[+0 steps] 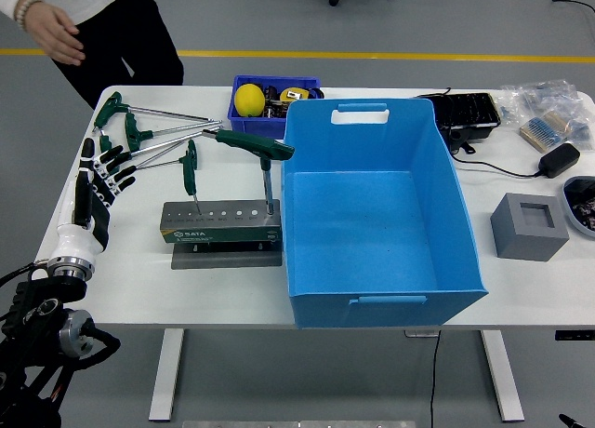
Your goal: Lift tool from toolbox,place it in box,lift tool from toolbox,place it in box
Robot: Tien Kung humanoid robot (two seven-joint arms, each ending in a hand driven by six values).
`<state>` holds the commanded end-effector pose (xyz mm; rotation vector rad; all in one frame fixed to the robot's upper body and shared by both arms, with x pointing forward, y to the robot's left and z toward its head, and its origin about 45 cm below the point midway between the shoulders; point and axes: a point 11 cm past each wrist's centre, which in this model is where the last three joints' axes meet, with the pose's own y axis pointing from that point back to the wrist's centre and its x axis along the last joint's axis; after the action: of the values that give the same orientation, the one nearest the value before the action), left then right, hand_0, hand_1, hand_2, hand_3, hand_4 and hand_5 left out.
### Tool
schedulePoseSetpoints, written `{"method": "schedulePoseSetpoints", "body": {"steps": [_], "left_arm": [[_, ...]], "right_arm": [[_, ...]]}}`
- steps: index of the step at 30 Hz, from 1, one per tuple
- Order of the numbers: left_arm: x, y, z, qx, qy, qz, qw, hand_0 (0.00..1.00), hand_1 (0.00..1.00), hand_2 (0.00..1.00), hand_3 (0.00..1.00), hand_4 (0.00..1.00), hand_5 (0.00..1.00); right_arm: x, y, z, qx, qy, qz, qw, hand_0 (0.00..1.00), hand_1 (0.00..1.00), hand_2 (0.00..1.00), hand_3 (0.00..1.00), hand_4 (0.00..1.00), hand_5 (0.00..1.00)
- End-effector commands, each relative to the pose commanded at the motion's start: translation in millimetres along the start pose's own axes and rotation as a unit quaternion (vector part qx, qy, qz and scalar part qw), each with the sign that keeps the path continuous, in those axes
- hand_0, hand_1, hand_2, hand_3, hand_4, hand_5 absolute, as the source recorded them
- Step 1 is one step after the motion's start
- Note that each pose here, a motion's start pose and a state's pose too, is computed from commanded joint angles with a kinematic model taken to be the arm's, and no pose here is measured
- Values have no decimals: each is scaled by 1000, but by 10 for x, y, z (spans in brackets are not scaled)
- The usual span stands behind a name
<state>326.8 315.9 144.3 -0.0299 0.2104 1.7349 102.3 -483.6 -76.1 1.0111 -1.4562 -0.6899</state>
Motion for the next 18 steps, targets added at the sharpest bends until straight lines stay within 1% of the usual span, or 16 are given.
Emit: {"method": "schedulePoseSetpoints", "body": {"steps": [18], "left_arm": [[15,10,-12,1,-3,5,1000,752,750,802,750,982,998]], "right_arm": [[-5,0,34,-3,-2,0,1000,783,704,737,716,998,788]]}}
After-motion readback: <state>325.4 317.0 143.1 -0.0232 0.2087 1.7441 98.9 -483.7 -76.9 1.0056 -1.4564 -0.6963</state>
